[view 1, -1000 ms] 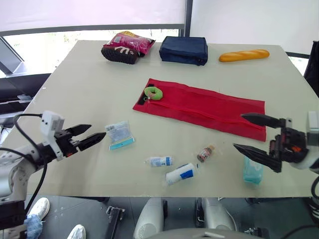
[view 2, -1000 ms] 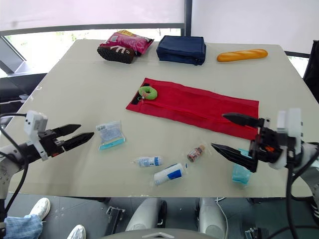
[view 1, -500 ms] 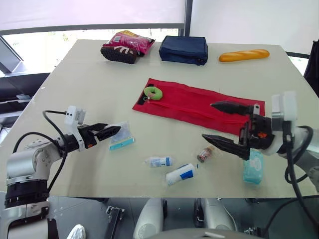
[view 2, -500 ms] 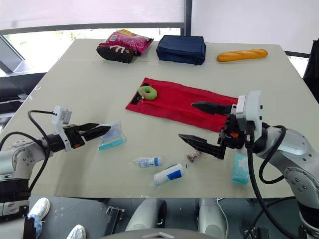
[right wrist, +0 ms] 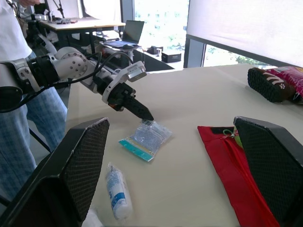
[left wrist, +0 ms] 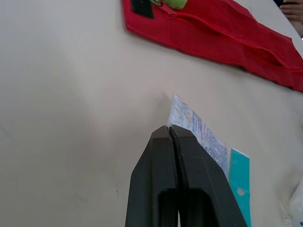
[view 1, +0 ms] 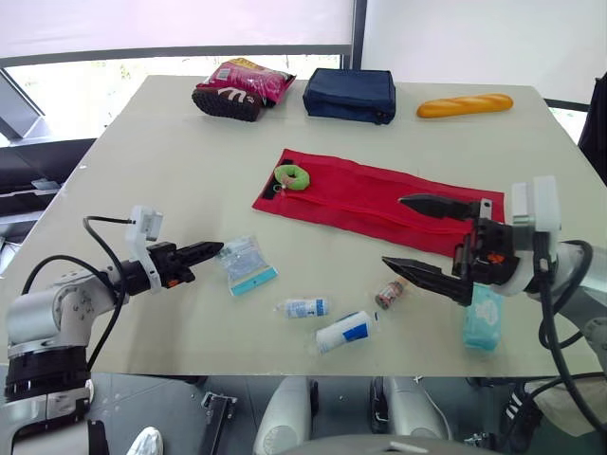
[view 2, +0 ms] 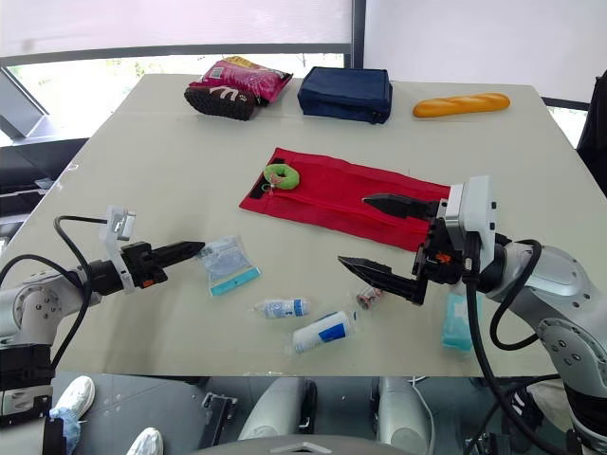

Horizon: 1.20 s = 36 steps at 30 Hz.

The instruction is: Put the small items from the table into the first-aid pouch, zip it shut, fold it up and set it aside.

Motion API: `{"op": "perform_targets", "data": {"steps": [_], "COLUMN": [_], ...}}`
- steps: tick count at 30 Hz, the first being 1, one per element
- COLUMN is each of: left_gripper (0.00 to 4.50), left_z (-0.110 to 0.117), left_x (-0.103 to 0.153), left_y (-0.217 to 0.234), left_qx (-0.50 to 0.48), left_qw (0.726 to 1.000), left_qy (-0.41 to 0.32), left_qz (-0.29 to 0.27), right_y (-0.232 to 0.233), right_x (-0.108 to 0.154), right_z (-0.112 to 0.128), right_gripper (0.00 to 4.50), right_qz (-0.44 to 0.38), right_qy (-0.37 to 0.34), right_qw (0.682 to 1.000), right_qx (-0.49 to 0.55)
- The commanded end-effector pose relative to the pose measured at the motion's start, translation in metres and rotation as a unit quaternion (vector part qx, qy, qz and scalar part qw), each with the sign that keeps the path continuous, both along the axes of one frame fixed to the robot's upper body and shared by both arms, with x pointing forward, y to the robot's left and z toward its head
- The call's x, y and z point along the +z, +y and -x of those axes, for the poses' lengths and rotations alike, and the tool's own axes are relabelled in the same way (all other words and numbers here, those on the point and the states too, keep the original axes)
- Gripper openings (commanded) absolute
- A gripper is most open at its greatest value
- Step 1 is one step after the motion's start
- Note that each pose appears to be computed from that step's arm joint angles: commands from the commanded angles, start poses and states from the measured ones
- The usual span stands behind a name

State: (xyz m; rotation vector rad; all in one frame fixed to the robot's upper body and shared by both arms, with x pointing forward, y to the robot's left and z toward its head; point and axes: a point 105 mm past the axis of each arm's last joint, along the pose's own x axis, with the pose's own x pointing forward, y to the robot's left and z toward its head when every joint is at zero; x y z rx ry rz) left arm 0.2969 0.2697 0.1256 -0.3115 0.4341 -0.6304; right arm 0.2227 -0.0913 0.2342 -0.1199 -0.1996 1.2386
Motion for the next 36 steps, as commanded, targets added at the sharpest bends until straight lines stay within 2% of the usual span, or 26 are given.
{"op": "perform_targets", "data": {"steps": [1,6,12,17,25,35,36], "left_gripper": [0.05,0.05,0.05,0.05,0.05,0.05,0.02], "left_z": [0.004,0.010,0.019,0.034,0.046,0.047,0.046], "left_x": [0.028,0.054,0.082,0.105,0.119,0.121,0.120], "left_y": [-0.008,-0.031,-0.071,-0.116,-0.151,-0.165,-0.165], "left_qx": [-0.025,-0.079,-0.171,-0.287,-0.389,-0.428,-0.427], "left_qw": [0.998,0.992,0.977,0.944,0.903,0.882,0.883], "left_qy": [-0.045,-0.083,-0.116,-0.145,-0.162,-0.171,-0.171], "left_qz": [0.019,0.049,0.058,0.068,0.080,0.093,0.093], "right_y": [0.002,0.003,0.010,0.033,0.045,0.062,0.062], "right_x": [0.004,-0.002,-0.017,-0.033,-0.040,-0.036,-0.035], "right_z": [0.003,-0.007,-0.024,-0.035,-0.042,-0.029,-0.027], "right_gripper": [4.50,4.50,4.50,4.50,4.50,4.50,4.25], "right_qz": [-0.007,-0.015,-0.013,-0.005,-0.012,-0.048,-0.051], "right_qy": [-0.011,0.008,0.049,0.140,0.197,0.231,0.231], "right_qw": [1.000,1.000,0.998,0.990,0.976,0.958,0.957], "right_qx": [0.004,-0.017,-0.047,0.007,0.087,0.163,0.167]}}
